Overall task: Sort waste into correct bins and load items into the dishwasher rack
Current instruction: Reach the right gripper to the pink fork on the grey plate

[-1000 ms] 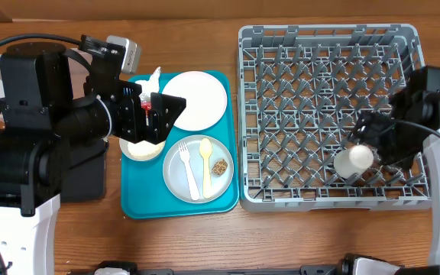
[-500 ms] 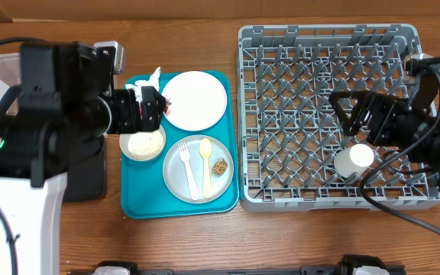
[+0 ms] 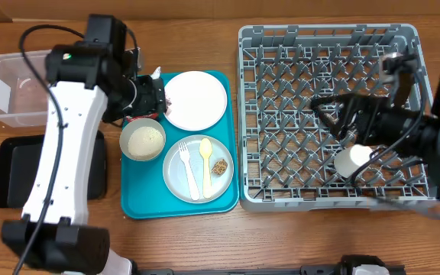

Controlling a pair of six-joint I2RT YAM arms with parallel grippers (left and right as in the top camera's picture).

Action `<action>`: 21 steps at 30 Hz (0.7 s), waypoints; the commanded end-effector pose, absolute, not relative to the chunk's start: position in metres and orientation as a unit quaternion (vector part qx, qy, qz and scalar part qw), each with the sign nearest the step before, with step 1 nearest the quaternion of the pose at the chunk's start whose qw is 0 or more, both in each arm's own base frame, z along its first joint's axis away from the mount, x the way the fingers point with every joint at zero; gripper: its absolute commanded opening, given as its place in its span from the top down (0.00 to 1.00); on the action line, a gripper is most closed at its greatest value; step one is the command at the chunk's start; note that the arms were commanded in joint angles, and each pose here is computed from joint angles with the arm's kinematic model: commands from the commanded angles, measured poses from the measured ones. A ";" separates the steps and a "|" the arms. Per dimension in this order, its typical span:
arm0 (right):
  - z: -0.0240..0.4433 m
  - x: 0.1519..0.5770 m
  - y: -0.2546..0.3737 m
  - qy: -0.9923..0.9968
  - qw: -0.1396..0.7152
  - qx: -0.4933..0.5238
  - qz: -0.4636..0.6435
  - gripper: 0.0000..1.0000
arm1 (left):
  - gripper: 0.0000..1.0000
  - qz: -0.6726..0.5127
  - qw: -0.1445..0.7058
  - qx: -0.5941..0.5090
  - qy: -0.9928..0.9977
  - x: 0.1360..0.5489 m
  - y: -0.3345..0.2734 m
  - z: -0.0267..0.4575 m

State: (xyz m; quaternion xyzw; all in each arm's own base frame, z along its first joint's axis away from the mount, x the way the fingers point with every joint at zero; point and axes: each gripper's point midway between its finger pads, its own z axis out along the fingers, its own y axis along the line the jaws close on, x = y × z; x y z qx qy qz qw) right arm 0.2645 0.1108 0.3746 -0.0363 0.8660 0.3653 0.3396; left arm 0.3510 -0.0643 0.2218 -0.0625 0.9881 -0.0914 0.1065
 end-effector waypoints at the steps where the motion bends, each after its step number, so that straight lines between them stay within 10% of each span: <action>1: 0.386 0.247 0.116 0.867 0.378 -0.054 0.320 0.00 | 0.13 -0.054 0.082 -0.048 0.994 0.353 -0.072 0.200; 21: 0.307 0.257 0.120 0.942 0.238 0.036 0.234 0.09 | 0.24 0.064 0.051 -0.128 0.988 0.294 -0.040 0.224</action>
